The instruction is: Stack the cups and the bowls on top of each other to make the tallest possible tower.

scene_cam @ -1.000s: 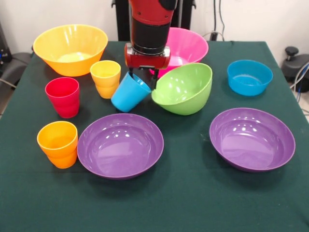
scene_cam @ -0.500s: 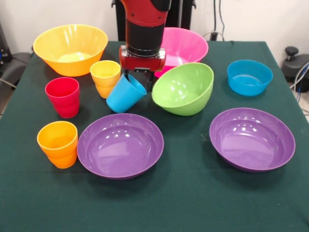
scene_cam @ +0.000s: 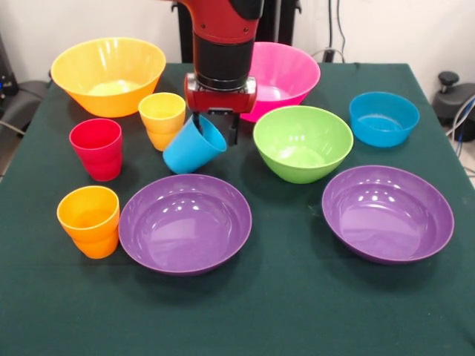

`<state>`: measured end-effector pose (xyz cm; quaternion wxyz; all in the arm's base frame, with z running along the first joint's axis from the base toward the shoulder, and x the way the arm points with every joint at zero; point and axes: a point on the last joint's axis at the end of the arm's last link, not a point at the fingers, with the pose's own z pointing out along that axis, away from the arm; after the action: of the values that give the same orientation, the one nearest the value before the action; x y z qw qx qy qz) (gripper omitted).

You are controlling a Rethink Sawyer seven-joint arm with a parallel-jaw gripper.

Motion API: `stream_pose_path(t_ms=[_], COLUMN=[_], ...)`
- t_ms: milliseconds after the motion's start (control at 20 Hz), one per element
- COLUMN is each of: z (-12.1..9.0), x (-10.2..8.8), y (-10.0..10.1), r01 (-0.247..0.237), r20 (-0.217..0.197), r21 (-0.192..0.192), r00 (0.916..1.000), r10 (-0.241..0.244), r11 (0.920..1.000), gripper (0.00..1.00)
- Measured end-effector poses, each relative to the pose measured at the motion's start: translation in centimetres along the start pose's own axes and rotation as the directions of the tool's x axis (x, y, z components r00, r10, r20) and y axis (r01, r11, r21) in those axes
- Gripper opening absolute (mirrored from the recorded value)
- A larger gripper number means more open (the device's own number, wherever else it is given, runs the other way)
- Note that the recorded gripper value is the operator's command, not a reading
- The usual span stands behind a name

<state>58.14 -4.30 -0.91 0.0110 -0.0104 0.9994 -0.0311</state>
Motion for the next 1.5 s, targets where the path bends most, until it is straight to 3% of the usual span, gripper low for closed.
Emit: stream_pose_path(t_ms=[350, 750, 1250, 1500], z=[-0.4, -0.4, -0.3, 0.2], x=[-1.6, -1.9, -2.9, -2.4], y=[-0.1, -0.7, -3.7, -4.6], r01=[0.002, 0.026, 0.049, 0.085], r20=[0.008, 0.020, 0.053, 0.047], r21=[0.001, 0.019, 0.065, 0.091], r00=[1.0000, 0.9995, 0.9972, 0.9949], r10=[-0.002, -0.026, -0.052, -0.089], r11=[1.0000, 0.9995, 0.9967, 0.9922], gripper=[1.00, 1.00, 1.00, 1.00])
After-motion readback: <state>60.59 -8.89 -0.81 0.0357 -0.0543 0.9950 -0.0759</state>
